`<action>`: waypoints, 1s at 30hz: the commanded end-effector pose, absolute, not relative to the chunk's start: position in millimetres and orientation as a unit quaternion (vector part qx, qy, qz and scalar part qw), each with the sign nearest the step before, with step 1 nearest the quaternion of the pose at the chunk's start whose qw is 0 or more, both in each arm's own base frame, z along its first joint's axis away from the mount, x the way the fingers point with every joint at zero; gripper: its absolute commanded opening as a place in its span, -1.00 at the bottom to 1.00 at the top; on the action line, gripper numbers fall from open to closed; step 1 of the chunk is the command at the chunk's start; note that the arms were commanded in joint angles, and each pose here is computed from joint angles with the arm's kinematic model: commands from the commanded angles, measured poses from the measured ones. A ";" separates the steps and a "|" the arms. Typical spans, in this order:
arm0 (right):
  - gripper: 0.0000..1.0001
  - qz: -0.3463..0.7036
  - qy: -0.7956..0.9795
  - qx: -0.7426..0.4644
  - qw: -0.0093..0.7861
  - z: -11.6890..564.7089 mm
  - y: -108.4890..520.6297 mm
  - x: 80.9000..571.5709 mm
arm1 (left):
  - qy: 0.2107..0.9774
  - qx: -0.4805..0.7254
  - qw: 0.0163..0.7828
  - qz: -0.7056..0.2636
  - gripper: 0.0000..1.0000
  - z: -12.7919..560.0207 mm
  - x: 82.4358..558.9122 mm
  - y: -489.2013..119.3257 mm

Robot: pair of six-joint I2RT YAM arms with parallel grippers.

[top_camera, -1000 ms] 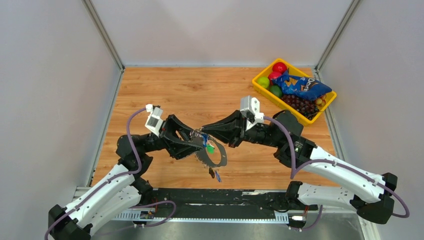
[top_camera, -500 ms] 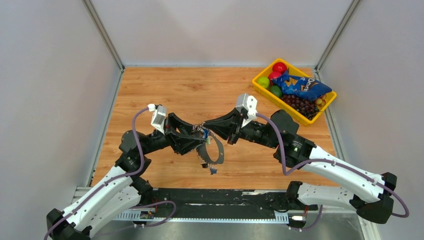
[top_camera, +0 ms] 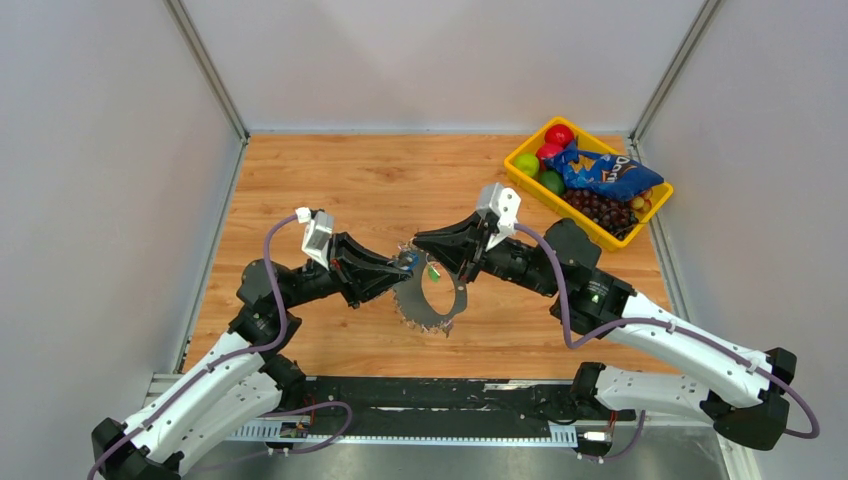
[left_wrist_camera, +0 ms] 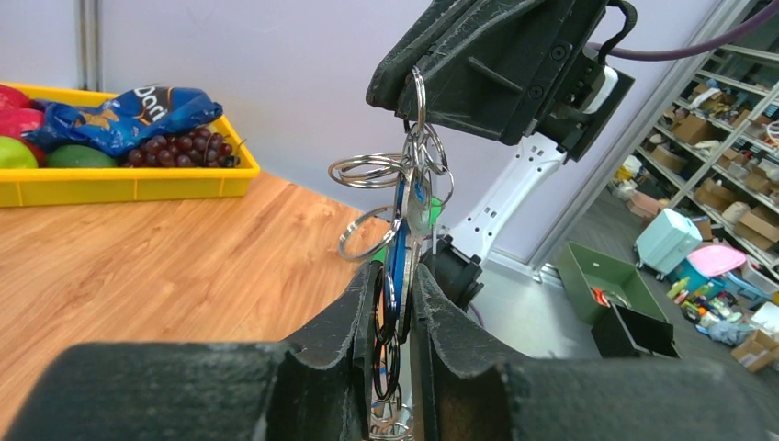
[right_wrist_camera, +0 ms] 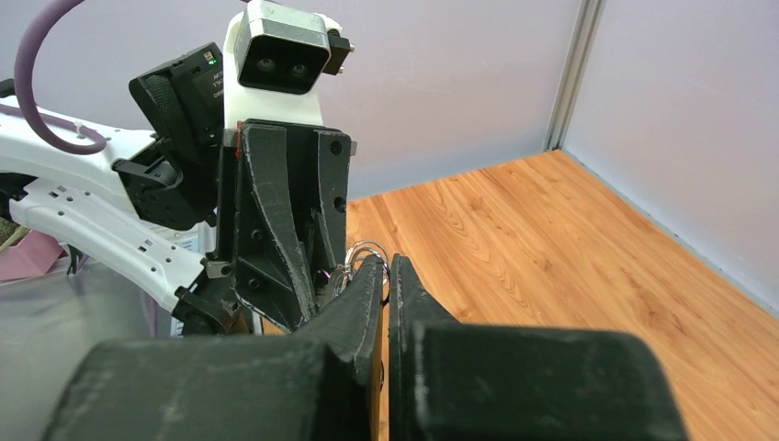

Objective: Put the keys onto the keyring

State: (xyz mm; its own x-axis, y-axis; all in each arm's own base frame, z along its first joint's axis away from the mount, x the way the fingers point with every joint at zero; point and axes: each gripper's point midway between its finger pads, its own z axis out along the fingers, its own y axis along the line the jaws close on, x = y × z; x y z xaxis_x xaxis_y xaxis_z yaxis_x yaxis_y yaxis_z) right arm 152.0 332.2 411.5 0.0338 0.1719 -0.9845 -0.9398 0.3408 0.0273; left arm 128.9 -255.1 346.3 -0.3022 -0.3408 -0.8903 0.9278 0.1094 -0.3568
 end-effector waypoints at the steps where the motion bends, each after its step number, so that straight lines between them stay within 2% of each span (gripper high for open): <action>1: -1.00 0.449 0.508 -0.340 0.652 437.3 321.9 152.8 | 0.495 0.293 0.542 -0.613 -0.64 371.3 119.8 -252.3; 12: -1.00 0.450 0.508 -0.339 0.651 436.0 320.6 152.2 | 0.484 0.297 0.544 -0.618 -0.74 376.9 113.8 -250.0; 16: -1.00 0.453 0.506 -0.340 0.650 437.8 321.0 150.9 | 0.488 0.292 0.546 -0.615 -0.60 375.4 116.7 -250.0; 27: -1.00 0.454 0.505 -0.342 0.650 438.1 321.2 150.2 | 0.510 0.277 0.559 -0.592 -0.36 367.8 130.0 -249.1; 30: -1.00 0.452 0.506 -0.341 0.651 437.8 320.5 150.8 | 0.524 0.270 0.565 -0.577 -0.17 365.0 135.7 -247.0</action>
State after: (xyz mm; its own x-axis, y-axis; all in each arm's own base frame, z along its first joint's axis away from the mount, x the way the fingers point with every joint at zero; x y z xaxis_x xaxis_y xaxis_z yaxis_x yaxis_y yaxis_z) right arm 151.4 330.3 411.7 0.0343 0.1720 -0.9845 -0.9400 0.3401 0.0266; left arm 134.0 -252.8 345.7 -0.2833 -0.3464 -0.8943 0.9251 0.1472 -0.3500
